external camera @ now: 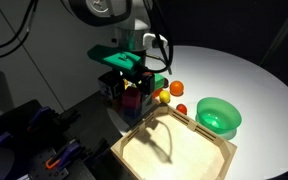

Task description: Remove the mulberry pink block from the stack and drop it on the wooden tray

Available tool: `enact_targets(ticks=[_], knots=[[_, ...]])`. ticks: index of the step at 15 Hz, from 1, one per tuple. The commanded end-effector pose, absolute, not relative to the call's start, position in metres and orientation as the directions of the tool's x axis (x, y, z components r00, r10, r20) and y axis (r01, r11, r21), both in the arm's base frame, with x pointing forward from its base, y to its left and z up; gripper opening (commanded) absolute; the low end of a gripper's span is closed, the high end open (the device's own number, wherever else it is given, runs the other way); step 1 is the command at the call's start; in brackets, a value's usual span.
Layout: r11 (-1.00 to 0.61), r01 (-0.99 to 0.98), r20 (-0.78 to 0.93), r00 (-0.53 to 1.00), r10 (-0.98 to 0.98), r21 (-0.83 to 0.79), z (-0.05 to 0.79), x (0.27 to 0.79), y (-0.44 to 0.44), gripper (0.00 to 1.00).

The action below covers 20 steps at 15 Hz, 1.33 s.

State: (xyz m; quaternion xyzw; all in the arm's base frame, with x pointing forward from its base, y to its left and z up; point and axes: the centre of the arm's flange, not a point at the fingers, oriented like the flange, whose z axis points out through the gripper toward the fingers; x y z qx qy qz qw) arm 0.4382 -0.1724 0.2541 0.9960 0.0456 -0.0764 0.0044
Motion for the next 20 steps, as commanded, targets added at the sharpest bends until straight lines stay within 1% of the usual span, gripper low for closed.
enact_targets(ticks=[1, 2, 3, 5, 6, 9, 14, 20], knots=[[-0.995, 0.097, -0.148, 0.985, 0.092, 0.029, 0.251, 0.446, -0.177, 0.71], [-0.995, 0.097, -0.149, 0.985, 0.092, 0.031, 0.250, 0.447, -0.177, 0.63], [-0.995, 0.096, -0.151, 0.984, 0.090, 0.032, 0.250, 0.447, -0.177, 0.53], [-0.995, 0.090, -0.151, 0.985, 0.085, 0.032, 0.251, 0.448, -0.176, 0.37], [-0.996, 0.086, -0.148, 0.986, 0.080, 0.031, 0.255, 0.448, -0.176, 0.34], [-0.997, 0.067, -0.139, 0.988, 0.061, 0.037, 0.264, 0.446, -0.174, 0.31], [-0.999, 0.038, -0.128, 0.991, 0.033, 0.033, 0.277, 0.443, -0.172, 0.31], [-0.992, -0.122, -0.101, 0.987, -0.125, 0.036, 0.290, 0.438, -0.196, 0.31]])
